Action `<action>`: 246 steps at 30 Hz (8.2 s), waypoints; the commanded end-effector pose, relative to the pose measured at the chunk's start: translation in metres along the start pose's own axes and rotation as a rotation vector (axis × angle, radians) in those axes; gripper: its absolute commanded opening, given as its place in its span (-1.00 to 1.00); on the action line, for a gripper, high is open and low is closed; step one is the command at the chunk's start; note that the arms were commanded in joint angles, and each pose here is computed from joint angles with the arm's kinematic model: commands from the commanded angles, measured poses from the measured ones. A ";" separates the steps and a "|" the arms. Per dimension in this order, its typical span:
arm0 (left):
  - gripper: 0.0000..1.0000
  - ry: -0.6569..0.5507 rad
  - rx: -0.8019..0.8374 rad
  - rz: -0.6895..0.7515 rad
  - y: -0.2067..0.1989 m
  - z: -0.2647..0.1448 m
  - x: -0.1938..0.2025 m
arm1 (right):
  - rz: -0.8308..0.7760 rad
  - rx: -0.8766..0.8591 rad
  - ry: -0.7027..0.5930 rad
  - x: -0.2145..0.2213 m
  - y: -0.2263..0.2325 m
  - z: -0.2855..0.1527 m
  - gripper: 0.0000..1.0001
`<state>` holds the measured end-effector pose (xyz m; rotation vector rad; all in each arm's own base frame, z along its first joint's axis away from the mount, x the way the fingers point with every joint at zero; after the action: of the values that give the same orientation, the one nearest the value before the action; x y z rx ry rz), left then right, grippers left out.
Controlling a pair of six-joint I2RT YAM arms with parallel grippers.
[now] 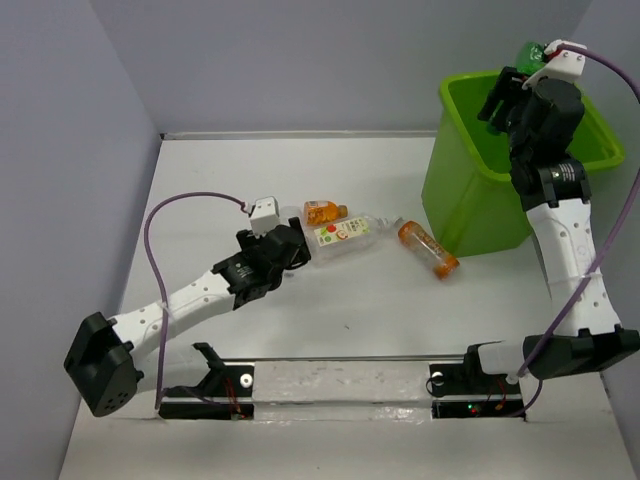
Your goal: Put the plastic bottles in the bin
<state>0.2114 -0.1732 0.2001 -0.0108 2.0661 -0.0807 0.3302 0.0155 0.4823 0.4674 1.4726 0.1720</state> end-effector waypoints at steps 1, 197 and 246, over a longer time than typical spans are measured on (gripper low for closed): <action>0.98 0.045 -0.047 0.036 0.001 0.018 0.013 | -0.070 0.150 -0.030 -0.016 -0.020 -0.002 0.90; -0.70 -0.195 0.807 0.266 -0.136 -0.057 -0.006 | 0.453 -0.708 0.689 0.160 0.001 -0.172 0.99; 0.98 -0.322 0.752 0.070 -0.113 -0.124 -0.050 | 0.364 -0.570 0.182 0.014 0.073 -0.128 -1.00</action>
<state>0.1218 -0.3026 0.3011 0.6002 1.5505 -0.7992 0.2133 0.1419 0.3765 0.2241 1.8301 1.0617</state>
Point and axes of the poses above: each gripper's point midway between its finger pads, its own z axis out along the fingers, its own y axis along the line the jaws close on, x = y × z, the point moved 7 cm from there along -z, back along the fingers, and after that the axes turned 15 degrees about z, right-handed, at the moved point
